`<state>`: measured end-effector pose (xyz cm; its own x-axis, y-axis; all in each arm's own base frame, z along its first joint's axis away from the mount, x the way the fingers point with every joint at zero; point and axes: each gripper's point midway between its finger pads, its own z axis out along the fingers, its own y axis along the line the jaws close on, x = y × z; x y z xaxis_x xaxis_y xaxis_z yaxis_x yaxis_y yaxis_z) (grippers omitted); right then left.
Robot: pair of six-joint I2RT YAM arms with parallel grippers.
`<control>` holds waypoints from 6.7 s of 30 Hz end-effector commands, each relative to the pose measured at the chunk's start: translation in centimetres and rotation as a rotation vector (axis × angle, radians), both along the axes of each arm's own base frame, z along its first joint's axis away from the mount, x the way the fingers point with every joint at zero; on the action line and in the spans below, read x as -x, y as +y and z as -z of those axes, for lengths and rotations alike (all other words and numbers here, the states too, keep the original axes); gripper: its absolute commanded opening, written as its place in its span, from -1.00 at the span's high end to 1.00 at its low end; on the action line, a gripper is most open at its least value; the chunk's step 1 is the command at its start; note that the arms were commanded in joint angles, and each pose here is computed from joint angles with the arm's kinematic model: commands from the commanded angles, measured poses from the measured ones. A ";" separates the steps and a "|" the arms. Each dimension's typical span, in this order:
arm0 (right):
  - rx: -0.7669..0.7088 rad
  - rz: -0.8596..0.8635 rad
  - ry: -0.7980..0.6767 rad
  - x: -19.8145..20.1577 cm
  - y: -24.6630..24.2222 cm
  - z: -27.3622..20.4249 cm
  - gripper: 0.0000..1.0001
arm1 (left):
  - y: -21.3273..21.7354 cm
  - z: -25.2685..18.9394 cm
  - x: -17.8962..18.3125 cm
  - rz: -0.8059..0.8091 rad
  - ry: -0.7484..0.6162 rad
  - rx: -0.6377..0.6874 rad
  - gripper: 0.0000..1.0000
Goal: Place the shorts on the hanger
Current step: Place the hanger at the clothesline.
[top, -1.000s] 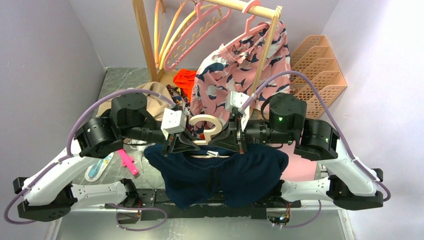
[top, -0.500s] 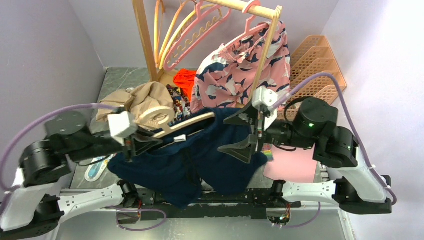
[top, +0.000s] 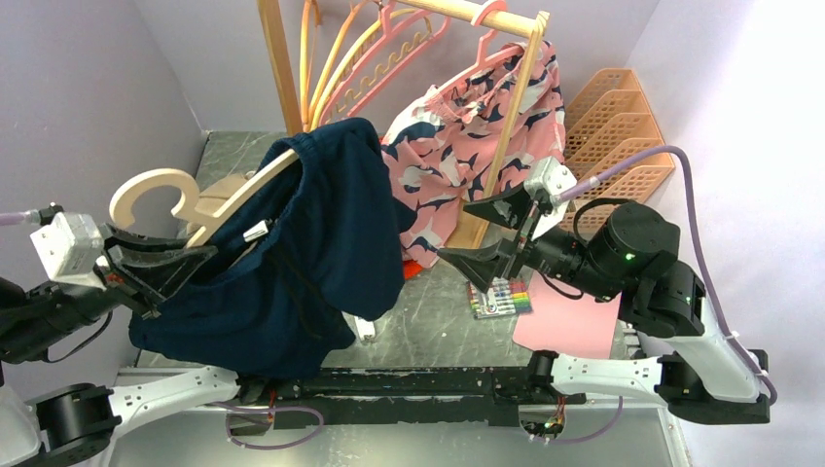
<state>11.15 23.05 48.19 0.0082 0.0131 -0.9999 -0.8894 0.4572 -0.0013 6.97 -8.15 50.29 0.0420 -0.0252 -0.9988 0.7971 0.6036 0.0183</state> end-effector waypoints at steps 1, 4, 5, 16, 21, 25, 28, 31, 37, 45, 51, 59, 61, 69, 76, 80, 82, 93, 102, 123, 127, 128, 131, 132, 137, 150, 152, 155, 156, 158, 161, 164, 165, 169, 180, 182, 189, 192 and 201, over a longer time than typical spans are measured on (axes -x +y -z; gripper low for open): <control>-0.041 0.076 -0.024 -1.2 -0.6 -0.7 -0.66 | 1.4 -0.5 -2.9 -0.194 0.042 -0.008 0.86; -0.030 0.103 -0.022 -1.7 -0.7 0.0 -0.66 | 2.6 -0.2 -3.7 -0.275 0.075 -0.032 0.86; -0.029 0.114 -0.023 -1.9 -0.8 0.2 -0.66 | 3.0 0.1 -3.9 -0.304 0.087 -0.042 0.86; -0.014 0.179 -0.036 -2.6 -2.1 1.6 -0.65 | 0.7 3.1 -7.8 -0.415 0.104 -0.225 0.86; -0.012 0.191 -0.029 -2.7 -2.4 2.4 -0.65 | -2.3 3.0 -9.8 -0.398 0.040 -0.256 0.86; -0.004 0.190 -0.024 -2.6 -2.5 3.0 -0.65 | -4.5 3.9 -12.4 -0.438 0.014 -0.332 0.86; 0.006 0.190 -0.015 -2.5 -2.6 3.4 -0.65 | -5.7 4.6 -14.1 -0.485 0.017 -0.396 0.86; 0.013 0.188 -0.009 -2.5 -2.7 3.8 -0.65 | -6.3 4.6 -15.3 -0.528 0.006 -0.414 0.87; 0.020 0.186 -0.004 -2.5 -2.5 4.7 -0.65 | -8.1 4.6 -17.4 -0.579 -0.010 -0.412 0.86; 0.035 0.187 0.013 -2.5 -2.5 6.0 -0.65 | -8.5 3.5 -20.2 -0.639 -0.006 -0.381 0.86; 0.030 0.193 0.027 -2.3 -2.9 6.5 -0.65 | -13.5 1.8 -19.1 -0.369 -0.052 -0.272 0.86; 0.039 0.198 0.051 -2.2 -3.1 7.8 -0.65 | -18.4 0.8 -17.6 -0.129 -0.066 -0.213 0.86; 0.039 0.206 0.053 -2.3 -3.3 8.0 -0.65 | -19.0 0.6 -17.5 -0.103 -0.065 -0.207 0.86; 0.037 0.235 0.054 -2.7 -3.6 8.5 -0.65 | -20.0 1.8 -18.7 -0.115 -0.054 -0.242 0.86; 0.025 0.272 0.059 -3.1 -4.2 8.6 -0.64 | -17.7 3.7 -22.7 -0.296 -0.018 -0.328 0.86; 0.013 0.278 0.055 -3.1 -4.4 8.5 -0.64 | -17.5 4.3 -24.4 -0.324 0.030 -0.306 0.86; 0.010 0.282 0.054 -3.1 -4.5 8.4 -0.64 | -17.8 4.4 -25.4 -0.331 0.052 -0.285 0.86; -0.031 0.314 0.064 -2.8 -6.4 8.2 -0.63 | -18.3 -0.5 -27.4 -0.365 -0.022 -0.082 0.86; -0.038 0.313 0.059 -2.7 -6.6 8.1 -0.63 | -18.1 -9.3 -24.6 -0.271 -0.185 0.134 0.86; -0.040 0.289 0.084 -2.6 -5.8 8.6 -0.63 | -18.8 -2.4 -26.2 -0.304 -0.046 -0.001 0.86; -0.044 0.280 0.085 -2.4 -5.7 8.6 -0.63 | -17.2 2.6 -26.2 -0.367 0.007 -0.097 0.86; -0.041 0.280 0.084 -2.4 -5.6 8.6 -0.63 | -17.0 3.3 -25.9 -0.362 0.017 -0.106 0.86; -0.032 0.266 0.073 -2.5 -5.1 8.1 -0.63 | -16.9 5.1 -24.6 -0.314 0.044 -0.138 0.86; -0.031 0.261 0.064 -2.5 -4.9 7.7 -0.63 | -16.9 5.5 -23.9 -0.287 0.053 -0.146 0.86; -0.036 0.219 -0.020 -2.7 -3.4 4.4 -0.63 | -17.1 7.1 -19.4 -0.098 0.076 -0.195 0.86; 0.054 0.080 -0.207 -4.8 6.1 1.3 -0.55 | -14.9 9.6 -14.7 0.000 0.054 -0.228 0.86; 0.072 0.074 -0.206 -5.4 7.5 1.8 -0.54 | -14.7 10.0 -14.9 -0.009 0.047 -0.239 0.86; 0.092 0.048 -0.196 -6.8 8.8 2.9 -0.53 | -14.5 10.9 -15.0 -0.015 0.042 -0.267 0.86; 0.092 0.042 -0.183 -7.8 8.8 3.3 -0.51 | -14.6 11.1 -15.0 -0.008 0.043 -0.273 0.86; 0.074 0.007 -0.140 -9.6 8.7 3.9 -0.46 | -14.6 11.5 -14.8 0.001 0.041 -0.281 0.86; 0.020 -0.036 -0.128 -10.5 7.9 3.1 -0.45 | -14.3 11.7 -14.6 0.000 0.052 -0.288 0.86; 0.019 -0.063 -0.157 -10.2 7.8 3.2 -0.47 | -14.3 11.9 -14.2 0.014 0.056 -0.289 0.86; 0.038 -0.075 -0.164 -10.3 8.0 3.7 -0.48 | -14.4 12.0 -14.0 0.025 0.056 -0.290 0.86; 0.098 -0.149 -0.232 -9.9 8.7 5.8 -0.49 | -14.7 11.9 -13.2 0.068 0.064 -0.287 0.86; 0.073 -0.275 -0.277 -9.4 10.1 5.3 -0.49 | -14.5 10.7 -9.7 0.195 0.067 -0.259 0.86; 0.065 -0.311 -0.270 -9.3 10.3 5.1 -0.49 | -13.9 10.2 -9.0 0.198 0.051 -0.254 0.86; 0.000 -0.458 -0.226 -8.1 10.9 3.8 -0.37 | -13.0 9.8 -7.5 0.217 0.028 -0.242 0.86; -0.029 -0.516 -0.213 -7.4 11.3 3.0 -0.28 | -13.1 9.7 -7.4 0.229 0.015 -0.232 0.86; -0.070 -0.639 -0.140 -6.6 12.6 3.0 -0.05 | -13.7 8.8 -7.8 0.236 -0.009 -0.228 0.86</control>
